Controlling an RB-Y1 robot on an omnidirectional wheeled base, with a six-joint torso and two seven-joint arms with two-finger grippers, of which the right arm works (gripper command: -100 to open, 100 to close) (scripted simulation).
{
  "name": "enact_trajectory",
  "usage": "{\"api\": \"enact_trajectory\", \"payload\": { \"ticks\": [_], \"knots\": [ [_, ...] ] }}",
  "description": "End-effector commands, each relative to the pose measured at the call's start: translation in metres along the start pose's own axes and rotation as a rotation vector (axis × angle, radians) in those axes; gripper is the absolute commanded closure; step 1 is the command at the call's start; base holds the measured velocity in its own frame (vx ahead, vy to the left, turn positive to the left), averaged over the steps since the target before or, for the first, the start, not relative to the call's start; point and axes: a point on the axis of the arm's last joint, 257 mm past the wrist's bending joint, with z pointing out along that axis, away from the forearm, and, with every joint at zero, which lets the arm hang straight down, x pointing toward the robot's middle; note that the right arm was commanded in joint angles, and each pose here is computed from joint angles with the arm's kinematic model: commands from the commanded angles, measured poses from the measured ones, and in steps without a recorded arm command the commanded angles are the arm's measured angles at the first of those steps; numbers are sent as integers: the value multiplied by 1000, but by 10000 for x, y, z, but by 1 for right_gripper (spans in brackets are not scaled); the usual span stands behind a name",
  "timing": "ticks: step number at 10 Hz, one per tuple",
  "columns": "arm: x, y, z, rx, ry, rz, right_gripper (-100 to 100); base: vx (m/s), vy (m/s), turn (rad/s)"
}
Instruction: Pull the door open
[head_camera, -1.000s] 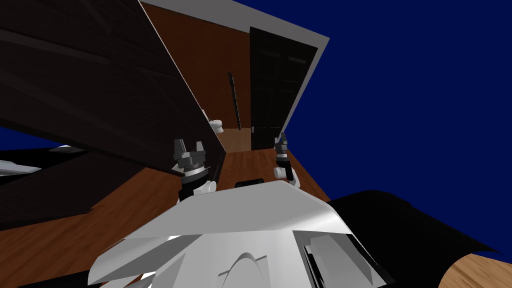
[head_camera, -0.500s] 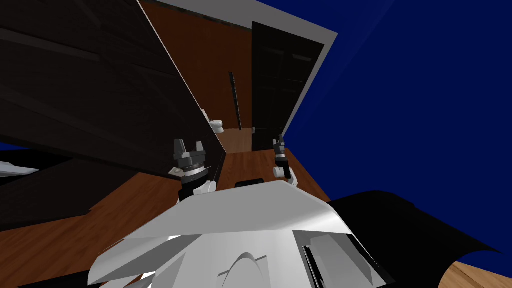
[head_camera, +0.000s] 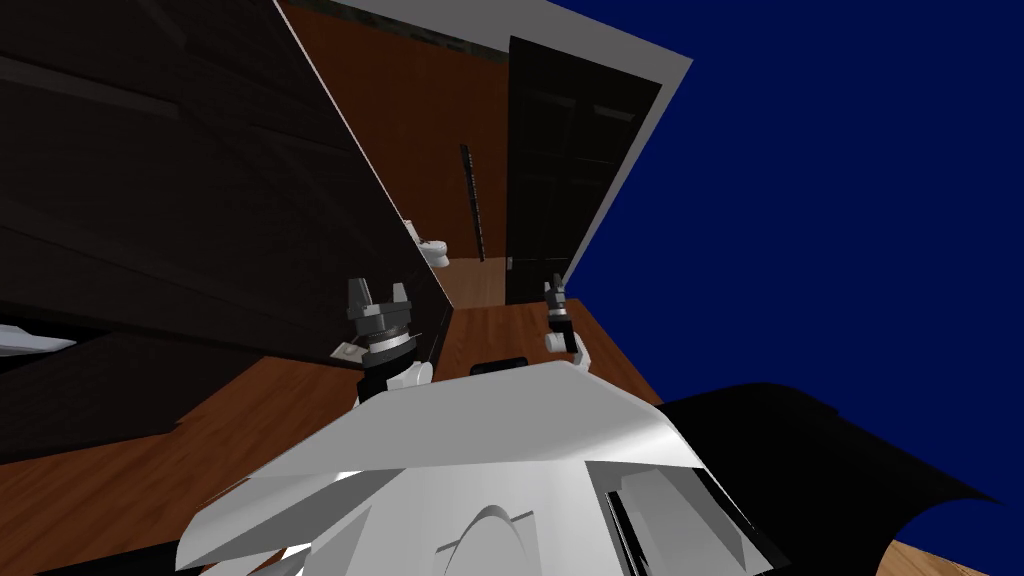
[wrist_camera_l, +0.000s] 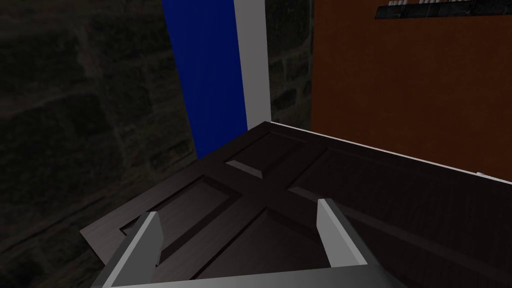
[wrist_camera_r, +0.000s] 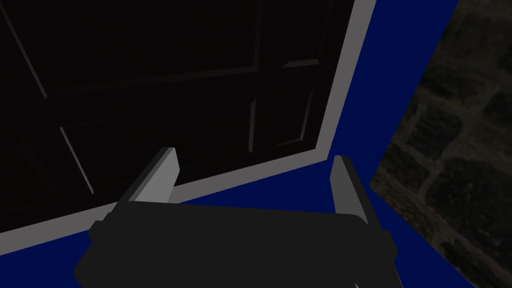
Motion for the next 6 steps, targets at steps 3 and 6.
{"api": "enact_trajectory", "payload": {
  "ticks": [3, 6],
  "knots": [
    [-15, -287, -41, 39, 2, 2, -100, 99, 20, 25],
    [-36, -522, -66, 70, 2, 4, -100, 96, 13, 30]
  ]
}}
